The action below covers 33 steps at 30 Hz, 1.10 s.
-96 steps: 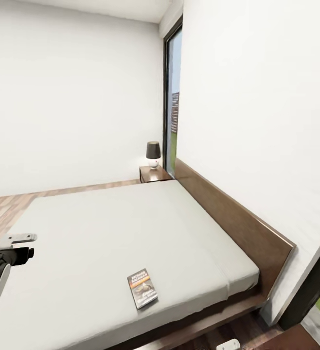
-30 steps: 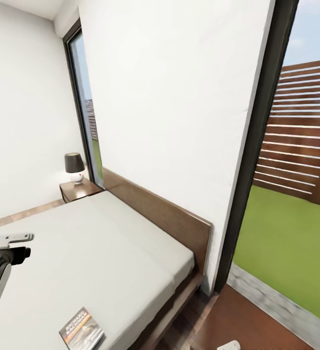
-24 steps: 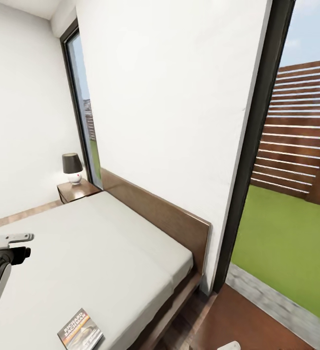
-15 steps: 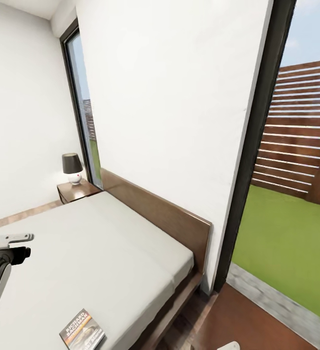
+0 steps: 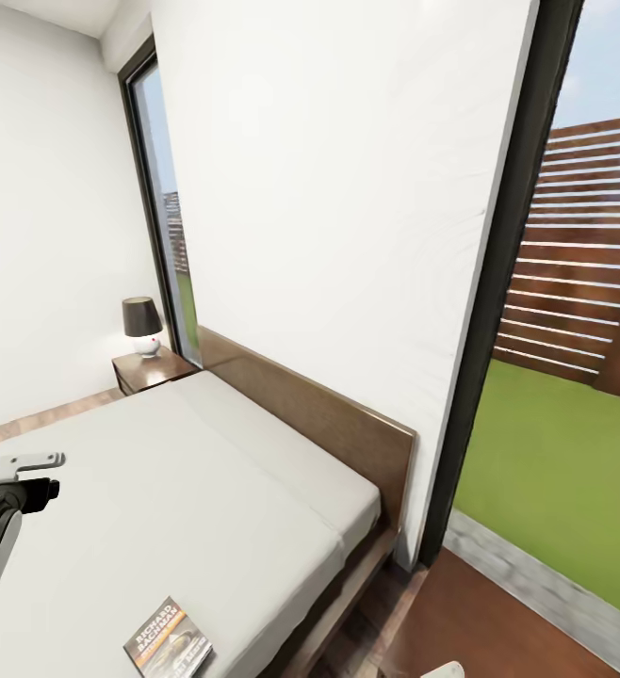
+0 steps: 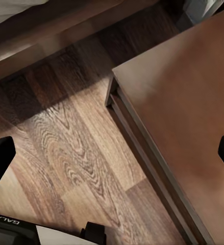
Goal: In the bedroom, move the book from the bed onto either nightstand, and place the two sandals side by side next to the bed.
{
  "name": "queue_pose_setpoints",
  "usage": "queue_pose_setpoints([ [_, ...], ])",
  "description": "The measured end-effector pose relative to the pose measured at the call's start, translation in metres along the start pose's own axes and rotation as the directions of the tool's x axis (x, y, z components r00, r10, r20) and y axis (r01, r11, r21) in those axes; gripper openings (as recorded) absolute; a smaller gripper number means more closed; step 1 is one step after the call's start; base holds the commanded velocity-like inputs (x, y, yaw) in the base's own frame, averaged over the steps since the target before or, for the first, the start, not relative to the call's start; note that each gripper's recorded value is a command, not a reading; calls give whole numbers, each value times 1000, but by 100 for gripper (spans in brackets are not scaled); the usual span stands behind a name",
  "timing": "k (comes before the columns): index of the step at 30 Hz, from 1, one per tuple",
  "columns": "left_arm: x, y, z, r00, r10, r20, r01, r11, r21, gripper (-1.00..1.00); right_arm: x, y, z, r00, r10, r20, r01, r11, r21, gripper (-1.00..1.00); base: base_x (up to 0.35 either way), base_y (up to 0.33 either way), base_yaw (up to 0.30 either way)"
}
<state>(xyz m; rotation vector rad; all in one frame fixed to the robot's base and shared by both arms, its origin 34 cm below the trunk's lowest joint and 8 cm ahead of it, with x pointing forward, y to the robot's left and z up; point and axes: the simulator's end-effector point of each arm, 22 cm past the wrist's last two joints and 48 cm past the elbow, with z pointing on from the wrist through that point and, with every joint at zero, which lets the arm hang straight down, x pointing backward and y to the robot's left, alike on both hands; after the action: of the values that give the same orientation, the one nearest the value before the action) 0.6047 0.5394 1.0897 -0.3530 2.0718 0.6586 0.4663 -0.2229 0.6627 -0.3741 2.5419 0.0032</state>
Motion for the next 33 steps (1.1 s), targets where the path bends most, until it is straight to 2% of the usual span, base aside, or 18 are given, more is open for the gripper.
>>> queue_pose_setpoints([
  [33, 0, -1, 0, 1000, 2, 1, -2, 1000, 1, 100, 0, 0, 0, 1000, -1, 0, 1, 1000, 0, 100, 0, 32, 0],
])
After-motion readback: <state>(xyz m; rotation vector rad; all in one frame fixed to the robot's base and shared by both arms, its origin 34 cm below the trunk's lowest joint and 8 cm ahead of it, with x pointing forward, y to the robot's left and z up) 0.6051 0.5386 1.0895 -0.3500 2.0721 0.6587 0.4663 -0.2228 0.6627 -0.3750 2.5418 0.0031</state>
